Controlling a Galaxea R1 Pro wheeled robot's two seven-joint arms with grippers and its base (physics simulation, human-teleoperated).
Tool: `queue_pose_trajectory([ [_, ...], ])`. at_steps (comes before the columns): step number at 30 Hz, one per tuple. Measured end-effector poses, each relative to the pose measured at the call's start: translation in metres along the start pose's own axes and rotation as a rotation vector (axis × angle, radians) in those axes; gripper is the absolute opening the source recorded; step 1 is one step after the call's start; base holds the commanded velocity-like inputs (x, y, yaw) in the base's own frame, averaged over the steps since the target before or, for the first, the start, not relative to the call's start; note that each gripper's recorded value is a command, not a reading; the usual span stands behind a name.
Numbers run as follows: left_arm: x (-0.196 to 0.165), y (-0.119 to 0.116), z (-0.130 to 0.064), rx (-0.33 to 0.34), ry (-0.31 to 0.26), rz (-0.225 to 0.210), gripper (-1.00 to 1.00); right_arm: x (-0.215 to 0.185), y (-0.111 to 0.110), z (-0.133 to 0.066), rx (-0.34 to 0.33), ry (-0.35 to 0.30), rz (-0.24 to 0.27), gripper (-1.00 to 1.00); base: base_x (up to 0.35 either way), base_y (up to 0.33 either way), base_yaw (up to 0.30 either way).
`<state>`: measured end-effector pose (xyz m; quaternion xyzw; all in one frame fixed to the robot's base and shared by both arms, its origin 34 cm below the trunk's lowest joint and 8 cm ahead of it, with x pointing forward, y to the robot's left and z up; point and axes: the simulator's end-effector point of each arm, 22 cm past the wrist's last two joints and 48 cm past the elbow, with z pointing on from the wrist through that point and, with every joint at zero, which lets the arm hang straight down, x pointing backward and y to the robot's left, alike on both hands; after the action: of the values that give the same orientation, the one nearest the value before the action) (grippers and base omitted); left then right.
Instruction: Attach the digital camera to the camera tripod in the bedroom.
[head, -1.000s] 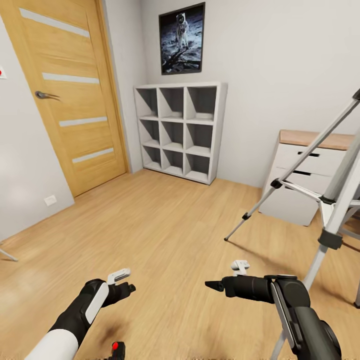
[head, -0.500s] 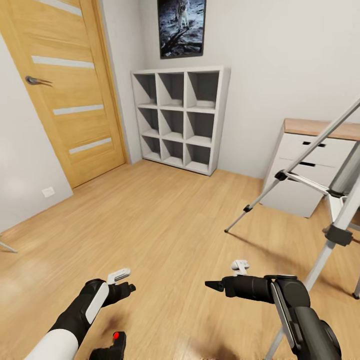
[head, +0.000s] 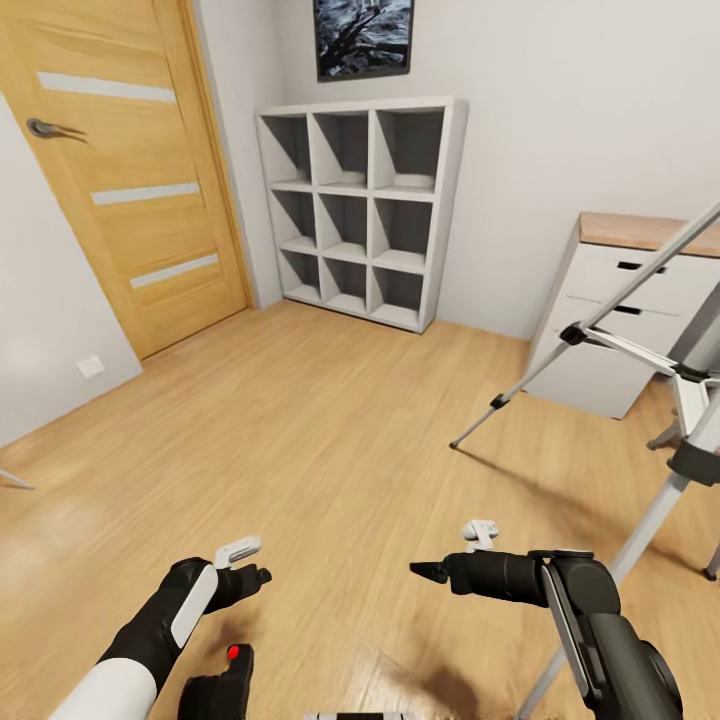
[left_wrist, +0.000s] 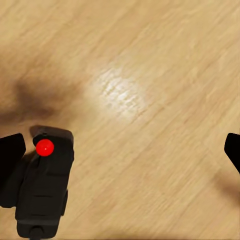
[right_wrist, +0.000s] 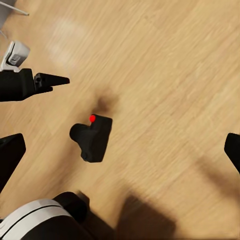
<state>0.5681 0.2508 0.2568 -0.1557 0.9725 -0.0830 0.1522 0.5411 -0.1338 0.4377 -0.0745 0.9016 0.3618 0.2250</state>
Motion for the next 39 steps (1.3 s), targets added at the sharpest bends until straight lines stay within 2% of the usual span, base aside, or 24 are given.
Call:
queue_pose_trajectory([
  [32,0.050,0.025,0.049,-0.047,0.123,-0.014,1.00,0.040,-0.035,0.036,0.006,0.095,0.090,1.00,0.000,0.000,0.000],
  [35,0.056,0.030,0.053,-0.062,0.136,-0.014,1.00,0.044,-0.039,0.039,0.006,0.105,0.099,1.00,0.000,0.000,0.000],
  [36,0.057,0.033,0.054,-0.078,0.140,-0.014,1.00,0.046,-0.040,0.040,0.007,0.108,0.102,1.00,0.000,0.000,0.000],
  [37,0.059,0.044,0.055,-0.124,0.145,-0.013,1.00,0.047,-0.041,0.041,0.009,0.111,0.105,1.00,0.000,0.000,0.000],
  [39,0.063,0.052,0.056,-0.154,0.154,-0.015,1.00,0.050,-0.043,0.043,0.009,0.117,0.110,1.00,0.000,0.000,0.000],
])
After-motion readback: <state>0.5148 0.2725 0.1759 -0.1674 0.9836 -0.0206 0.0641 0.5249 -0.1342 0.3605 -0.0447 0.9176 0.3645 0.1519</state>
